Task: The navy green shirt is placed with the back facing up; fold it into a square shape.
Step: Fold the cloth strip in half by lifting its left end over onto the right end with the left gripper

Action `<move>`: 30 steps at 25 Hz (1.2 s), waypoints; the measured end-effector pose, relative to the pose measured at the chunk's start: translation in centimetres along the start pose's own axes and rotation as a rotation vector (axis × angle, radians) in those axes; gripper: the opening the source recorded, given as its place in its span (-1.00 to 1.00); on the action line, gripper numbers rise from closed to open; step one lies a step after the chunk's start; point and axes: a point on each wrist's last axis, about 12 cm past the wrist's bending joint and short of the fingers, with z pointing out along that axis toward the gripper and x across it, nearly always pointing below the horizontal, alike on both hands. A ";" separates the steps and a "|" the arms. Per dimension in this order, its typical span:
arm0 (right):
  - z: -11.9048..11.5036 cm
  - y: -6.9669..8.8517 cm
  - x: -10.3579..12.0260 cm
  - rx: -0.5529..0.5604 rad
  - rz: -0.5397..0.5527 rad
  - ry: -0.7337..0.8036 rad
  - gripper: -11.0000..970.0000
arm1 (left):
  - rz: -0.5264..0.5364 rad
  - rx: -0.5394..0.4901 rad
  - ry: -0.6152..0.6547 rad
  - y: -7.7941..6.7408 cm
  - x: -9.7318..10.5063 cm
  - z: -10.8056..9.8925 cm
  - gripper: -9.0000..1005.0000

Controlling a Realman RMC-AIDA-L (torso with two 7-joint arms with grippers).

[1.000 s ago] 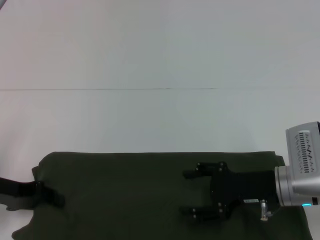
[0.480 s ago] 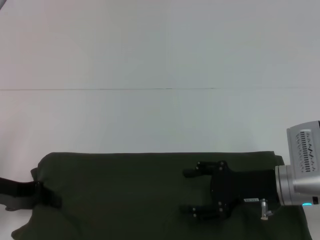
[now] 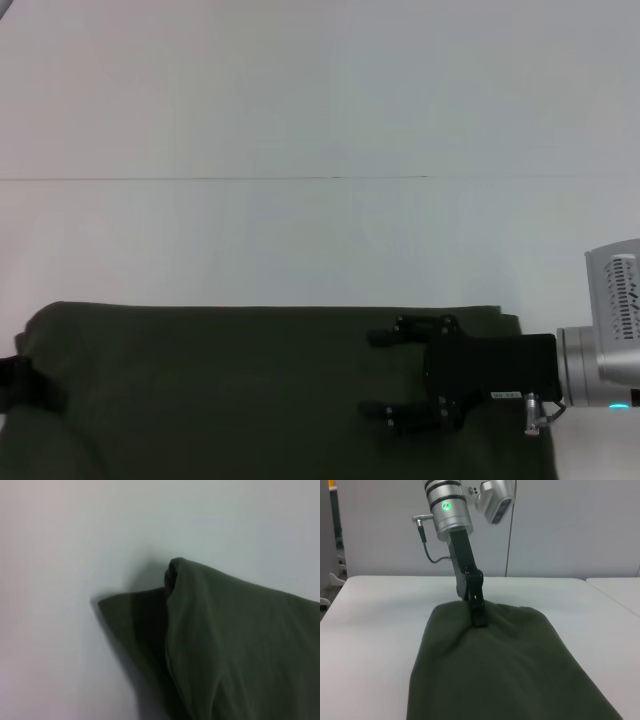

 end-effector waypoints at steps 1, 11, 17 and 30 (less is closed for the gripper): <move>0.0 0.0 0.0 0.001 0.001 -0.003 0.75 | 0.002 -0.019 0.003 0.2 -0.1 -0.3 -0.70; -0.1 0.2 0.0 -0.006 0.002 -0.009 0.75 | 0.010 -0.180 0.006 1.9 -0.8 -3.6 -0.69; -0.1 0.3 0.1 -0.007 0.003 -0.009 0.75 | 0.005 -0.175 0.010 1.8 -0.7 -3.9 -0.71; -1.7 0.6 1.1 0.052 -0.015 -0.005 0.75 | 0.038 0.235 0.019 -4.1 -1.4 -4.7 -0.71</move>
